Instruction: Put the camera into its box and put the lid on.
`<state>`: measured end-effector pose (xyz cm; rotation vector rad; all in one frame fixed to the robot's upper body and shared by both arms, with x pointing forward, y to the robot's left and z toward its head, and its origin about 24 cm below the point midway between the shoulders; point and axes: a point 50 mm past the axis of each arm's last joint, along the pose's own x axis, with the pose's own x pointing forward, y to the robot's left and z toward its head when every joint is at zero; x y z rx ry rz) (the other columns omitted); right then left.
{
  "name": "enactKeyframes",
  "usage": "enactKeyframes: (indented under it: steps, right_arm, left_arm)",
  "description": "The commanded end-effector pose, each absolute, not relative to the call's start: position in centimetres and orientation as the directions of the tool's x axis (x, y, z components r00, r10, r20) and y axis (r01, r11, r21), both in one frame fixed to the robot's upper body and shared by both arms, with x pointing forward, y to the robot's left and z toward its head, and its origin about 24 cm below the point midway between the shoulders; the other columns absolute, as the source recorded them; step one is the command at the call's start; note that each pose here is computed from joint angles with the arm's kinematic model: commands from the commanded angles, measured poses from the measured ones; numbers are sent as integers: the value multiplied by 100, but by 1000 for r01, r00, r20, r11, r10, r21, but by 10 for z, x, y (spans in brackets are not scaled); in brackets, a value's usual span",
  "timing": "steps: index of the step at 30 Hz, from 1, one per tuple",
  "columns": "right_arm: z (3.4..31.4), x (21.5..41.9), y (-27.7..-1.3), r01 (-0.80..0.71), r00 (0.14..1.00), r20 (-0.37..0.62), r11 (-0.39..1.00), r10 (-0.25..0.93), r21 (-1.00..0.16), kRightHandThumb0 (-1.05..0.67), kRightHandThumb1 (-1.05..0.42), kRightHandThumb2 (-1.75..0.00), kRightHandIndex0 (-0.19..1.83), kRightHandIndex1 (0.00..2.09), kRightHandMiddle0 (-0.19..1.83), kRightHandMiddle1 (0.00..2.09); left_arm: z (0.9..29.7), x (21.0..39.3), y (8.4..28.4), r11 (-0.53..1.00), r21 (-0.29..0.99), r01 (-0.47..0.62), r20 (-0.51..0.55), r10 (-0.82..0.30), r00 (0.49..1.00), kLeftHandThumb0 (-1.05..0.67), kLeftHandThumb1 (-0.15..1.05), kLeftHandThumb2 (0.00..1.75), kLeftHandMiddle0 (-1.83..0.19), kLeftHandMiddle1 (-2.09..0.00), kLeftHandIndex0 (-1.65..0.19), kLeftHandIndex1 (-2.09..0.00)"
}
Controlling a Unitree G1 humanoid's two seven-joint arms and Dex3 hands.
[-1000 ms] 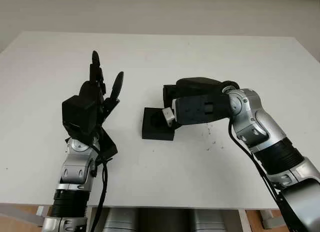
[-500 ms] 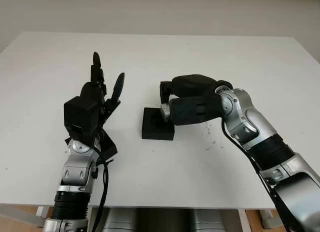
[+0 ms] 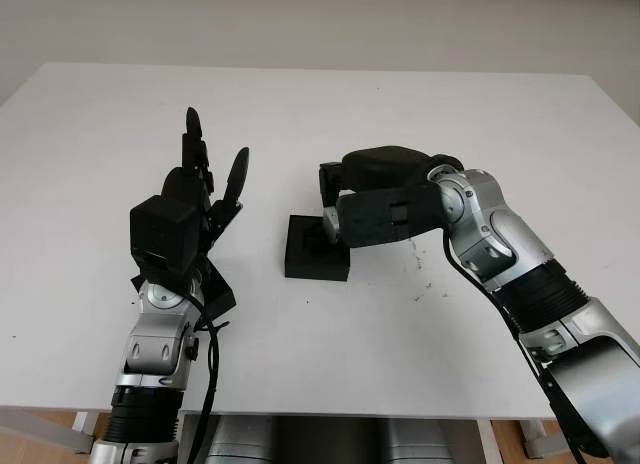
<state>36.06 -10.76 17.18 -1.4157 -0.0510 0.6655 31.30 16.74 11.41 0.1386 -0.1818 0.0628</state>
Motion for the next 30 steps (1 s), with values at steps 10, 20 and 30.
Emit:
enactKeyframes:
  steps: [10, 20, 30]
  right_arm:
    - [190, 353, -108, -400, 792, -327, 34, 515, -916, -67, -91, -5, 24, 3, 15, 38]
    - [203, 353, -107, -360, 814, -268, 85, 515, -929, -65, -91, -5, 20, 2, 19, 27]
    - [211, 359, -125, -293, 890, -124, 344, 439, -892, -59, -92, -6, 19, 3, 30, 29]
  left_arm:
    - [114, 313, 165, 989, 128, -73, 193, 48, 980, -78, 105, 46, 19, 0, 19, 0]
    - [115, 312, 165, 989, 127, -71, 197, 45, 979, -78, 105, 46, 19, 0, 19, 0]
    - [116, 313, 169, 989, 125, -73, 200, 47, 979, -78, 105, 45, 19, 0, 19, 0]
